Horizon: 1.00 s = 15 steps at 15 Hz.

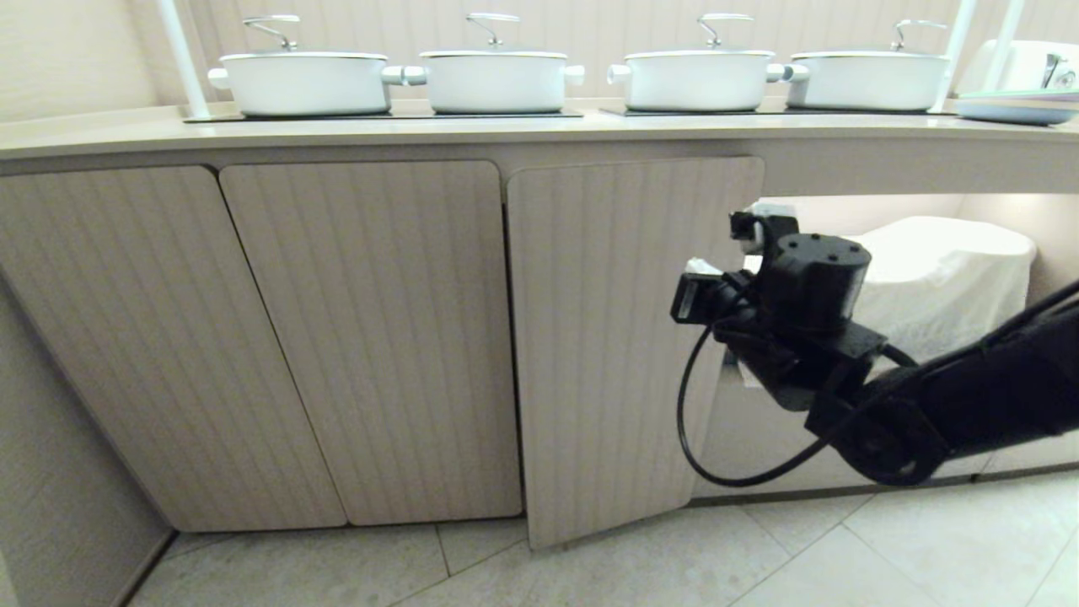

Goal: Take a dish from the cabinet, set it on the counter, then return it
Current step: Close the cabinet door

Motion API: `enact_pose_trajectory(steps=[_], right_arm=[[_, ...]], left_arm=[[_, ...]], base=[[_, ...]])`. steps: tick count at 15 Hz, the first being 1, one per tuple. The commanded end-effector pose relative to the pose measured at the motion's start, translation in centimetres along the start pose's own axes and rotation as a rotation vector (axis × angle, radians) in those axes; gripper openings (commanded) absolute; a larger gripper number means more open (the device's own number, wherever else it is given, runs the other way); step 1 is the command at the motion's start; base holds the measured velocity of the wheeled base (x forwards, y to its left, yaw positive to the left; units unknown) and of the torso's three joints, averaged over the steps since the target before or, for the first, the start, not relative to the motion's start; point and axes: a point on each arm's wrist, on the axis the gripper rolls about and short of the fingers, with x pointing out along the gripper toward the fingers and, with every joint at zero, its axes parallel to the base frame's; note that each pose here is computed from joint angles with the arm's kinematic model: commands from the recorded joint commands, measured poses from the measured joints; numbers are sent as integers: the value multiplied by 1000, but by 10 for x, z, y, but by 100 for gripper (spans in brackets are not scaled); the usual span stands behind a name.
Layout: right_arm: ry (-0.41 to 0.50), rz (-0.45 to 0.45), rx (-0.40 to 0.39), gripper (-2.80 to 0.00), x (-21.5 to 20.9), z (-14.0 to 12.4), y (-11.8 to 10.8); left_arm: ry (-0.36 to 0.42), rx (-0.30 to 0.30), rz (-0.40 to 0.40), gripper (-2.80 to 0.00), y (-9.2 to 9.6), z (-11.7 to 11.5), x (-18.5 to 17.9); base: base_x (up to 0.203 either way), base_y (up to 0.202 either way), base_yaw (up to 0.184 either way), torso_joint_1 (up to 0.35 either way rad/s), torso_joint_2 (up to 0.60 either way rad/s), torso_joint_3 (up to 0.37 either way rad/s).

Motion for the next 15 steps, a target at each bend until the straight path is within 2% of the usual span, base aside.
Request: enact_pose_trajectory(steps=[1, 5, 11, 15], right_arm=[[-34, 3, 14, -280, -18, 19, -5], [11, -3, -5, -280, -58, 18, -22], [13, -39, -17, -280, -100, 25, -48], [76, -54, -59, -280, -140, 1, -68]], left_arm=[[-1, 0, -1, -280, 0, 0, 0], [-1, 0, -1, -280, 0, 0, 0], [-1, 0, 1, -280, 0, 0, 0], [-1, 0, -1, -280, 0, 0, 0]], base=[[0, 0, 0, 0, 0, 0], [0, 0, 0, 0, 0, 0], [0, 0, 0, 0, 0, 0], [0, 0, 0, 0, 0, 0]])
